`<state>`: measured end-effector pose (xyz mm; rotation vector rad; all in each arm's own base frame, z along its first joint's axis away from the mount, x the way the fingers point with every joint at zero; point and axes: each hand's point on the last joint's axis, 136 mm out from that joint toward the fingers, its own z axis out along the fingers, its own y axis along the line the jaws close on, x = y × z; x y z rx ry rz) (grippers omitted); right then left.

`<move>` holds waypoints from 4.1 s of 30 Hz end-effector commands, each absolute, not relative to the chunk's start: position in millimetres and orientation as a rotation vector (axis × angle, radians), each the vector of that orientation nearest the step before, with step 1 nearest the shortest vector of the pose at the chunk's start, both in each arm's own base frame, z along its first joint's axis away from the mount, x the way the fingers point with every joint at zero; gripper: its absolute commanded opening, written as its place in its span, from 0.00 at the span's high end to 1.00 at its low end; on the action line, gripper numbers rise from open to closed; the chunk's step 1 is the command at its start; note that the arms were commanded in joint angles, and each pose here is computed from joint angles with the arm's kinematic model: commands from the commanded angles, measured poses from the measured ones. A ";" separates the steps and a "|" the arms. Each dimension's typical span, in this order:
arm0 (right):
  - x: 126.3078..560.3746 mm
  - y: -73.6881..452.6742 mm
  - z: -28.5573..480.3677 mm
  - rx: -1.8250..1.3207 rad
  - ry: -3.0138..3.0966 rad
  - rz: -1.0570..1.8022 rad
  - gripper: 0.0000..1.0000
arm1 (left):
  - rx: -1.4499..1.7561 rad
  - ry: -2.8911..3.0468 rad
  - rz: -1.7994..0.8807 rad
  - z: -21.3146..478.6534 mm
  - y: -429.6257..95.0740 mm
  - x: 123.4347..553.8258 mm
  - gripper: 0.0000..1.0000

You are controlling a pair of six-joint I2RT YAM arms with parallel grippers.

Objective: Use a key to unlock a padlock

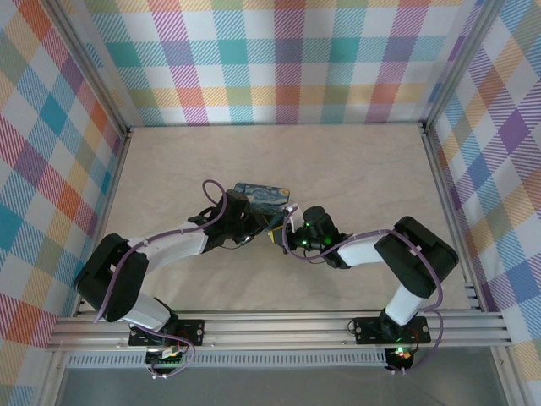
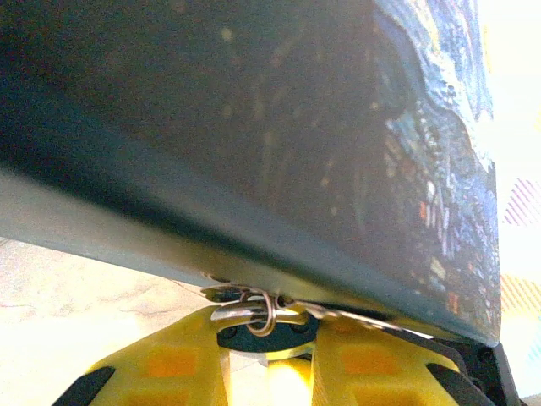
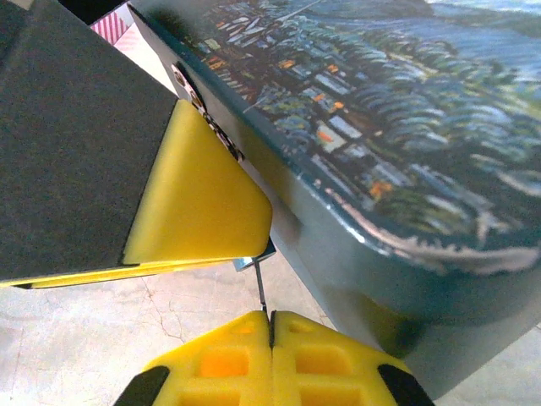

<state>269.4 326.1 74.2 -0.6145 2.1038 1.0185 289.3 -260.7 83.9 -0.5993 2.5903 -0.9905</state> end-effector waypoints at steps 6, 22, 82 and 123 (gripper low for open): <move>300.3 341.6 140.0 -0.588 1.874 1.035 1.00 | -0.486 2.774 -0.995 69.5 -279.8 253.5 0.88; 297.9 346.8 121.6 -0.616 1.909 1.009 1.00 | -0.551 2.732 -1.081 75.7 -289.6 259.0 0.88; 315.8 325.0 148.1 -0.696 1.784 0.906 1.00 | -0.464 2.792 -1.072 99.0 -294.4 251.9 0.88; 309.5 332.6 153.5 -0.653 1.788 1.050 1.00 | -0.495 2.760 -0.985 89.9 -288.0 265.2 0.89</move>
